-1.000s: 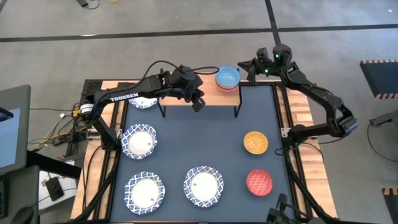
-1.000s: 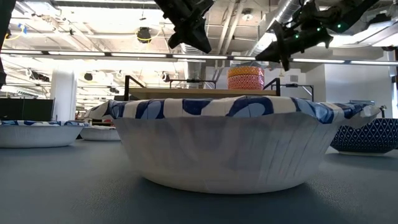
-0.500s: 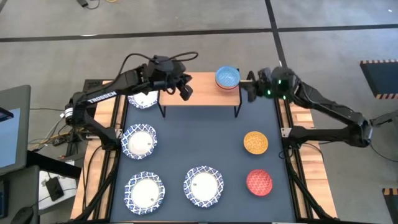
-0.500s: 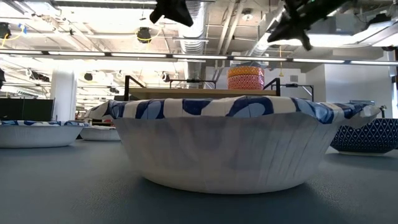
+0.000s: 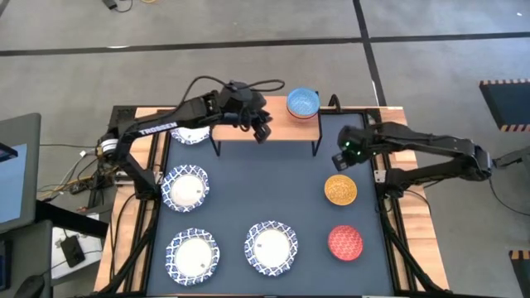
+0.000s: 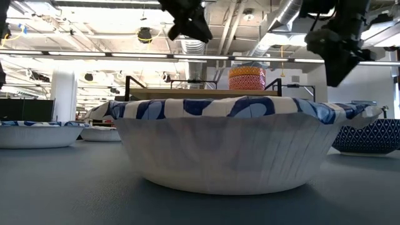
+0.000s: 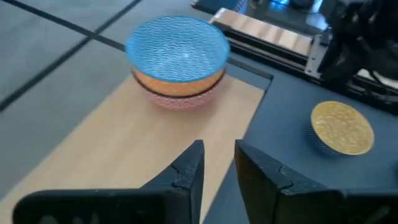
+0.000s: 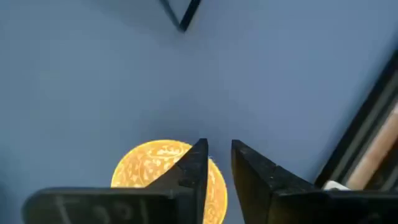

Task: Place and stack bowls onto a shelf
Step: Stack the yellow bowl on top of the light blue bowl on the shelf

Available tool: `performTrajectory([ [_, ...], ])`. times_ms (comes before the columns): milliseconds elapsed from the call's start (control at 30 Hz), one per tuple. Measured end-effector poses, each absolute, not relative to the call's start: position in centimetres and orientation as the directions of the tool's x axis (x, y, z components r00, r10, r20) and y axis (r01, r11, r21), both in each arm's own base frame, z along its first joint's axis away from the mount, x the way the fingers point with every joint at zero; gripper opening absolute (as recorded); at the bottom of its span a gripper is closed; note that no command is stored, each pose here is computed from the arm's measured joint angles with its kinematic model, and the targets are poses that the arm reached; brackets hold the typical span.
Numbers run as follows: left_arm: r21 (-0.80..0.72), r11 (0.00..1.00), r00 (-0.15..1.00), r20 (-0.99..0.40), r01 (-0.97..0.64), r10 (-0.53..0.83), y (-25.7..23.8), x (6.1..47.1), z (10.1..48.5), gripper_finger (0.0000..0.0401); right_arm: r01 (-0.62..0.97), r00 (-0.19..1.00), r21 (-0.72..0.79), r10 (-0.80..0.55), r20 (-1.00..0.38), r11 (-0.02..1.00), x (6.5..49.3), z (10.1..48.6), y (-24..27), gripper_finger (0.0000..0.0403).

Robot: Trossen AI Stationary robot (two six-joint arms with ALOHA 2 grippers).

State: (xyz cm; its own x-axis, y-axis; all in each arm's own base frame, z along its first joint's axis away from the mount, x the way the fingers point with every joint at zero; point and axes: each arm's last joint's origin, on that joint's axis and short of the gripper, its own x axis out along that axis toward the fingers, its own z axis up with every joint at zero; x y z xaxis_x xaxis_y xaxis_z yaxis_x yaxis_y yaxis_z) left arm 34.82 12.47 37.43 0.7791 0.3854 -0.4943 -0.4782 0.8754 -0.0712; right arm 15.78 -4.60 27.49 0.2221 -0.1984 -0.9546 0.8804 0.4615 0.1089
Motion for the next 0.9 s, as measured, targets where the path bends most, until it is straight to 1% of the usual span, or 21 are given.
performTrajectory([
  [133,-0.094,0.876,0.780,-0.507,-0.473,0.367,12.1,35.2,37.0,0.0098,0.871,0.143,0.058,-0.138,-0.980,0.487,16.0,25.1,-3.5,0.0148],
  [267,-0.067,0.886,0.781,-0.506,-0.459,0.366,11.5,35.2,37.2,0.0109,0.855,0.061,-0.002,-0.103,-0.993,0.518,15.7,22.6,-2.6,0.0195],
  [400,-0.051,0.893,0.781,-0.509,-0.447,0.362,11.4,35.1,37.3,0.0112,0.856,0.023,-0.027,-0.090,-0.996,0.517,15.2,20.9,-2.0,0.0224],
  [567,-0.055,0.898,0.773,-0.535,-0.436,0.342,11.4,35.0,37.0,0.0113,0.861,0.010,-0.033,-0.081,-0.997,0.508,14.7,18.9,-2.0,0.0225],
  [700,-0.052,0.899,0.763,-0.553,-0.435,0.336,11.3,34.9,36.8,0.0113,0.872,0.047,0.004,-0.076,-0.996,0.489,14.7,17.4,-1.9,0.0212],
  [900,-0.047,0.898,0.745,-0.579,-0.437,0.332,11.3,34.7,36.6,0.0113,0.890,0.085,0.036,-0.088,-0.992,0.454,15.0,16.9,-1.9,0.0185],
])
